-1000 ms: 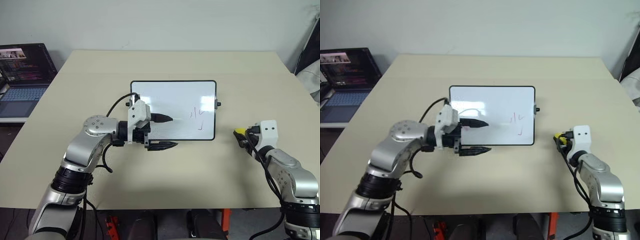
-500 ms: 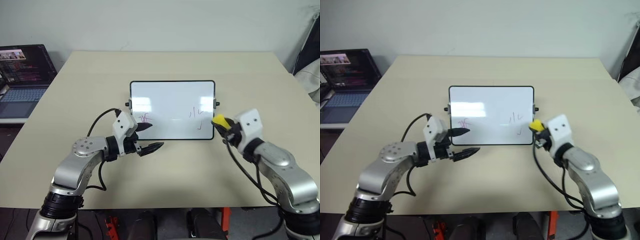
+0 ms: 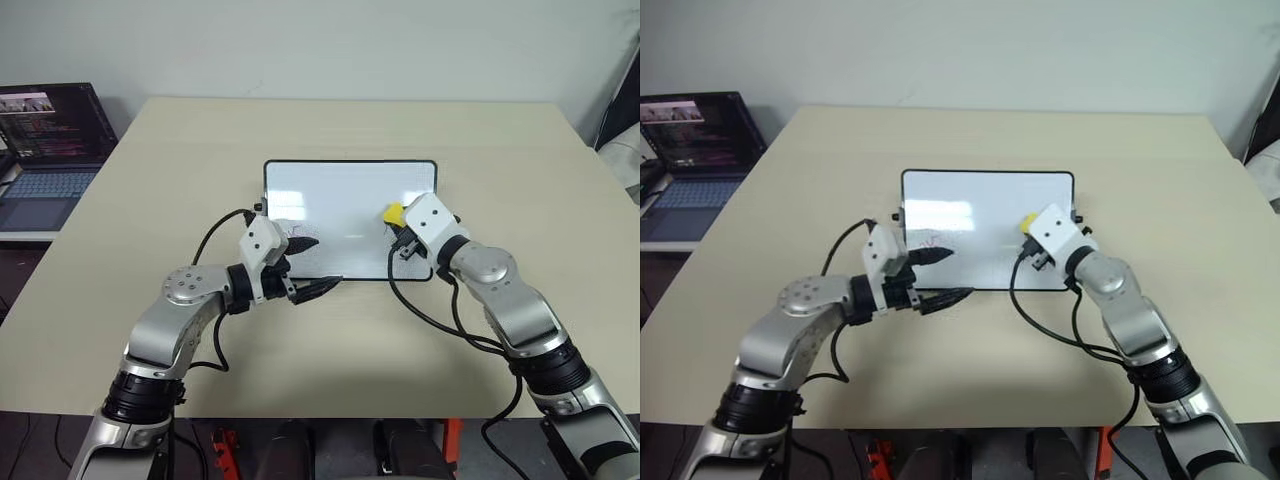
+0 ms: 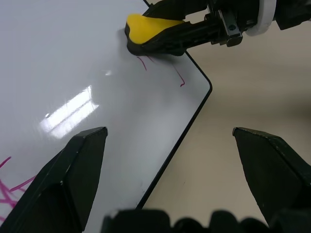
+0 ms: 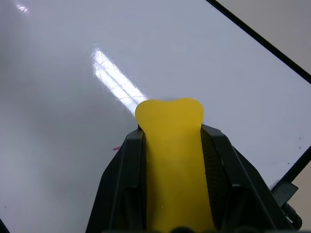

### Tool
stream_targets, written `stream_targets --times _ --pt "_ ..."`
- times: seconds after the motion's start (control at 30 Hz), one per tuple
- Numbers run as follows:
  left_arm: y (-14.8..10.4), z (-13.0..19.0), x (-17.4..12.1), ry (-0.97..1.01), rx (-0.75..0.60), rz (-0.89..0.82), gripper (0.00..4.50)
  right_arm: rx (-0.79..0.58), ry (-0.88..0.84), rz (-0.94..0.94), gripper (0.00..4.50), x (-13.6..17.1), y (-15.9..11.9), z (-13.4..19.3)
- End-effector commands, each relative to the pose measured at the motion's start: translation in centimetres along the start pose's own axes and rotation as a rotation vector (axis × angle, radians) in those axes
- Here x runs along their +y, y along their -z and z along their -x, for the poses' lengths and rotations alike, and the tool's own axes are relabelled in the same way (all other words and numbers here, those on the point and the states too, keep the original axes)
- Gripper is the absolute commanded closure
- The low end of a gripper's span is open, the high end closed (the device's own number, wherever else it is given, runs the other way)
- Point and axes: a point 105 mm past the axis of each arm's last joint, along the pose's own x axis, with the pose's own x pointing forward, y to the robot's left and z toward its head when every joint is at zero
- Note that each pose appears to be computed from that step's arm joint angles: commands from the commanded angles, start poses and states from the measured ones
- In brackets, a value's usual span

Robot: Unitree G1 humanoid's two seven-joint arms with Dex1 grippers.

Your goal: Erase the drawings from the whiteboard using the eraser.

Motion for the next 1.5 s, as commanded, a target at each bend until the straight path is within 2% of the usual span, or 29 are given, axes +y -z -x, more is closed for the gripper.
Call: stream_targets --times 0.03,0.1,0.27,0.37,0.67,0.83,0.9,1.0,1.13,1.23,1.5 --pt "-1.6 0.1 -0.7 0.013 -0.050 -0.035 0.00 0.054 -0.126 0.030 3.33 2.1 1.3 0.6" --pt "-1.7 0.0 -0.9 0.018 -0.047 -0.036 0.00 0.063 -0.146 0.029 3.33 2.4 1.5 0.8" --pt "-2.1 -0.1 -1.1 0.027 -0.058 -0.028 0.00 0.042 0.070 0.064 3.33 -1.7 0.7 0.0" --pt "-1.8 -0.1 -1.2 0.042 -0.051 -0.018 0.00 0.039 0.111 0.071 3.33 -2.7 0.5 -0.2" --pt "-0.8 0.4 -0.8 0.044 -0.036 -0.009 0.00 0.148 -0.117 0.109 3.33 0.9 2.7 1.3" --pt "-0.7 0.3 -1.1 0.049 -0.035 -0.005 0.00 0.105 0.088 0.165 3.33 -2.6 1.2 0.7" --pt "-0.6 0.3 -1.2 0.051 -0.035 -0.004 0.00 0.102 0.121 0.164 3.33 -3.3 1.2 0.6" --pt "-0.5 0.4 -1.3 0.050 -0.032 -0.001 0.00 0.113 0.095 0.155 3.34 -3.0 1.5 0.7" --pt "-0.1 0.6 -1.2 0.045 -0.026 0.005 0.00 0.140 -0.026 0.103 3.35 -0.8 2.4 1.0" --pt "0.1 0.8 -1.2 0.043 -0.018 0.008 0.00 0.121 -0.099 0.062 3.35 0.7 1.9 1.1" --pt "0.5 0.9 -1.3 0.044 -0.006 0.010 0.00 0.031 0.013 0.107 3.35 -0.9 -0.4 0.1"
